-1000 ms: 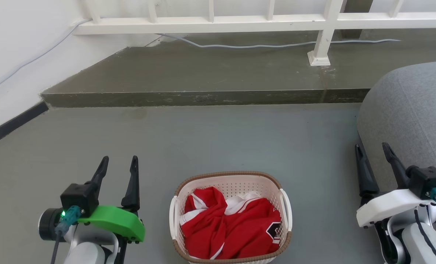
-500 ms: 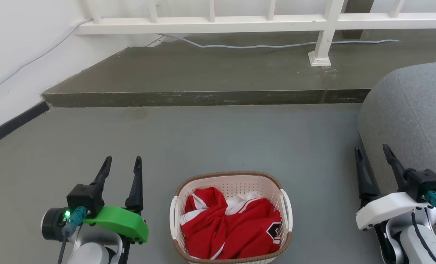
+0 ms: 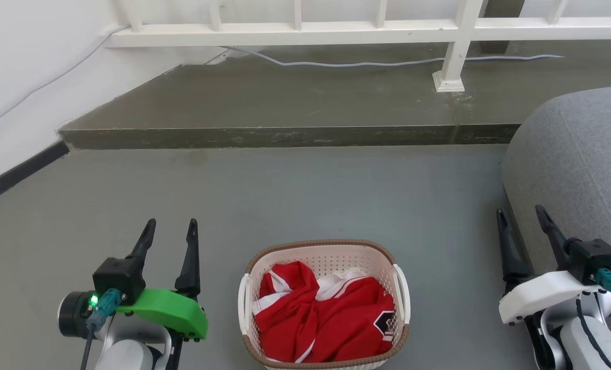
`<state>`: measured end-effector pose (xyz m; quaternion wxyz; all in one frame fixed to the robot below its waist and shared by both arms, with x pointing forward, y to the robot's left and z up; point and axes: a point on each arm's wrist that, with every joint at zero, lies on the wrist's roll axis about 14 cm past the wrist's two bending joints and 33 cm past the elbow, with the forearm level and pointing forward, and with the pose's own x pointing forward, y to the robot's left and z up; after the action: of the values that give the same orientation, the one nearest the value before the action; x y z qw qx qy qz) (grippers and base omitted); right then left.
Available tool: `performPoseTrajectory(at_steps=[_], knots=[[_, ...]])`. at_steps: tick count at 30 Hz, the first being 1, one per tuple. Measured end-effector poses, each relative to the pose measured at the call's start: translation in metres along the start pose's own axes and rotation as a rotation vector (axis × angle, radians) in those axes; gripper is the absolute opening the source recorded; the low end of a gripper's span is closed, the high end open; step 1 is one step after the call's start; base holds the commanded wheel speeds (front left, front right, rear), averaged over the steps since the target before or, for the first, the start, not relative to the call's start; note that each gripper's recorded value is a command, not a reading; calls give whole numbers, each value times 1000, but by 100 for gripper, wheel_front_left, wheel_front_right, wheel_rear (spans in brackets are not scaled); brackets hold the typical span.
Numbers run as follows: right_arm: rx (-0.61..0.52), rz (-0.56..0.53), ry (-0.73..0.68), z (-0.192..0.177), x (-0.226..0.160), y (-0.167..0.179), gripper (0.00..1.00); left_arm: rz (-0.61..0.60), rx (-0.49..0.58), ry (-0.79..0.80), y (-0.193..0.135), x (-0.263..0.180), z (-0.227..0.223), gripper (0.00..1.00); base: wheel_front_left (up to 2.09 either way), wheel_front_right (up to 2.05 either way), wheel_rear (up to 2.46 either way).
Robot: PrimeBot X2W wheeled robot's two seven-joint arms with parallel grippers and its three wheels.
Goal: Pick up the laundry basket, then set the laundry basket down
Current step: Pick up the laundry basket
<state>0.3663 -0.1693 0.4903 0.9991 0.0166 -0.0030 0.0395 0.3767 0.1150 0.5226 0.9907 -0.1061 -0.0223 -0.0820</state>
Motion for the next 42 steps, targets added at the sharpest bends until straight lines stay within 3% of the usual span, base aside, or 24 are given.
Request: performPoseTrajectory(at_steps=[15,42], knots=[[27,-2,72,-24,7,1,100,7,-30,53,0,9,-18,100,0,0,0],[79,25,309,-119,65,12,100,-2,-126,345,12,66,-129,100,0,0,0]])
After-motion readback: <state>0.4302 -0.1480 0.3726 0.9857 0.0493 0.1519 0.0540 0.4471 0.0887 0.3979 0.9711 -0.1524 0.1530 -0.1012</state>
